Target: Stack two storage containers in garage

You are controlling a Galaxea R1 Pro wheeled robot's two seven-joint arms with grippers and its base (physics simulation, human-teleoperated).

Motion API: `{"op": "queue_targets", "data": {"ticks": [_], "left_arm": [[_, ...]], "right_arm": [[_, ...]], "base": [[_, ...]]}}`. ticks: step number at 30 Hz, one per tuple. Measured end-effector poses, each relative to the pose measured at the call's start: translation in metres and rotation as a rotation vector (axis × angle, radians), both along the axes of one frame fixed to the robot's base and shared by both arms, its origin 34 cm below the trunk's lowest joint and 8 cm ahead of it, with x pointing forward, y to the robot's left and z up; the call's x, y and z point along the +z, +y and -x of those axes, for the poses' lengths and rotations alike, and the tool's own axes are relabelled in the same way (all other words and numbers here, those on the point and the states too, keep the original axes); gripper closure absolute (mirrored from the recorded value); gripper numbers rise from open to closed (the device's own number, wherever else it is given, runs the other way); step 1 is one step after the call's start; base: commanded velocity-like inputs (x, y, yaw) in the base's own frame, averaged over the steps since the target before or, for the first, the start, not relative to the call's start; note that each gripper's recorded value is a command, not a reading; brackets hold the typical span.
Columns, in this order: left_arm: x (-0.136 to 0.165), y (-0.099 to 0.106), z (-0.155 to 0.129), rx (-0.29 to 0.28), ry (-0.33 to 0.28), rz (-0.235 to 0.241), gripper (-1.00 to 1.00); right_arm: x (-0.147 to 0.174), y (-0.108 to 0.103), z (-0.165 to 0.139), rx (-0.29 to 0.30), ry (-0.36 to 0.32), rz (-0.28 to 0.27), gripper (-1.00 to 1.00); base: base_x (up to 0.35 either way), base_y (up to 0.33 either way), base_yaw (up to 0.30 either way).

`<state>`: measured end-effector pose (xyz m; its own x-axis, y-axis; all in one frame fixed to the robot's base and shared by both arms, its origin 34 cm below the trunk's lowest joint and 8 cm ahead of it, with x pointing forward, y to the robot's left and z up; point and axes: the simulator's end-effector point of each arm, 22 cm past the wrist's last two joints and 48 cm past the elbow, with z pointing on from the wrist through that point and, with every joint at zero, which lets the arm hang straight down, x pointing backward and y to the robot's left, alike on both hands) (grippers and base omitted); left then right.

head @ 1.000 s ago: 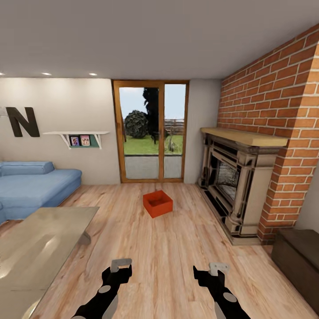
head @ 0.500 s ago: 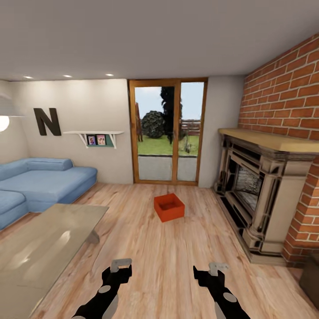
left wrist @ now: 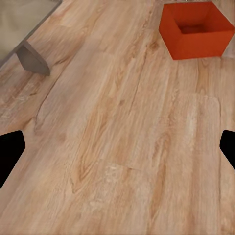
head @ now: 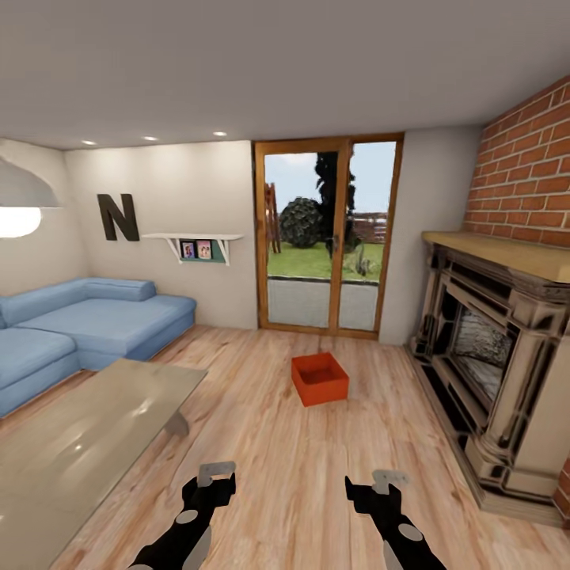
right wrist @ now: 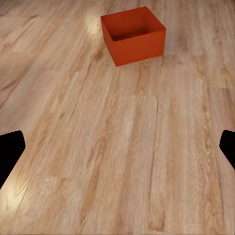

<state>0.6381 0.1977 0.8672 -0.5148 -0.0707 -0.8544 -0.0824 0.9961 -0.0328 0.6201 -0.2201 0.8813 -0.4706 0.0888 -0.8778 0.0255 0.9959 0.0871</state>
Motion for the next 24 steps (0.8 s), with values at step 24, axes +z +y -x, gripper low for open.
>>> {"op": "queue_targets", "data": {"ticks": [24], "left_arm": [[-0.0001,0.0001,-0.0001,0.000,0.000,-0.001,-1.00]], "right_arm": [[-0.0025,0.0020,0.0014,0.001,0.006,-0.002,-1.00]], "base": [[0.193,-0.291,0.028]]}}
